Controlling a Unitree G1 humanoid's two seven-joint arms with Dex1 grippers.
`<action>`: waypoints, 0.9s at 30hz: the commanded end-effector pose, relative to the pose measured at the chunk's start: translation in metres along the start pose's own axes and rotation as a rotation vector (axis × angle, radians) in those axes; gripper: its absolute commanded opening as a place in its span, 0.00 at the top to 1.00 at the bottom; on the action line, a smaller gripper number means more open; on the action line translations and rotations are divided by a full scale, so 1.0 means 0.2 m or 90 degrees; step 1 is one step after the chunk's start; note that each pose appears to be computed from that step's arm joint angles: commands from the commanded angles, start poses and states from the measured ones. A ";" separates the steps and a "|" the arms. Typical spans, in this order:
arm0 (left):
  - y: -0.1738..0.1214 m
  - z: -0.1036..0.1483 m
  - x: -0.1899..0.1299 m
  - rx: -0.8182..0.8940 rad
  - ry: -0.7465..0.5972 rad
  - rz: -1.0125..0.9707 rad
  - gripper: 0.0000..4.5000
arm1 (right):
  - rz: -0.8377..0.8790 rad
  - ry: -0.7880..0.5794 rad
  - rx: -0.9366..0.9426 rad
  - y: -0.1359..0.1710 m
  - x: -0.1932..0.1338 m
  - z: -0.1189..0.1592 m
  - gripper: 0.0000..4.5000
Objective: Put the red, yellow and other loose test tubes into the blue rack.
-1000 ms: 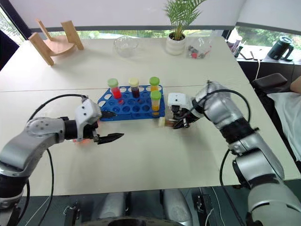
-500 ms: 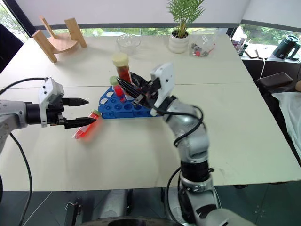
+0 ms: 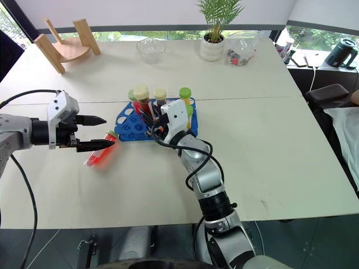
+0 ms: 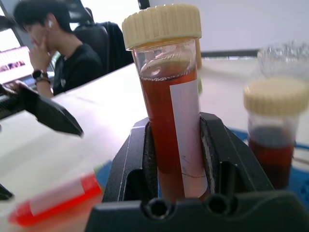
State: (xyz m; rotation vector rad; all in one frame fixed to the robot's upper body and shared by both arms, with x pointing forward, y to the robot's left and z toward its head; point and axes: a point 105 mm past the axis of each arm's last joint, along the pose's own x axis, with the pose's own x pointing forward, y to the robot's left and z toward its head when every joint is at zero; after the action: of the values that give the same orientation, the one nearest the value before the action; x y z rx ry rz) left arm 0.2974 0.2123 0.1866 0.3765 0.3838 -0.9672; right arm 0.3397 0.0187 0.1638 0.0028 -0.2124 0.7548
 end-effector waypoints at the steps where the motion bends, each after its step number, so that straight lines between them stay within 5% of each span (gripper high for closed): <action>1: 0.00 0.03 -0.02 0.023 0.005 0.012 0.00 | -0.014 -0.030 -0.027 -0.01 0.00 0.04 0.82; 27: 0.02 0.04 0.02 0.033 0.007 0.012 0.00 | -0.058 -0.009 -0.050 -0.05 -0.02 -0.06 0.82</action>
State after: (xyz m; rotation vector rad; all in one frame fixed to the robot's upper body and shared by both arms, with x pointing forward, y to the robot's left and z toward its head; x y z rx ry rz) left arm 0.3017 0.2090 0.1851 0.4106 0.3937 -0.9596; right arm 0.3463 0.0065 0.1556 -0.0832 -0.2680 0.6509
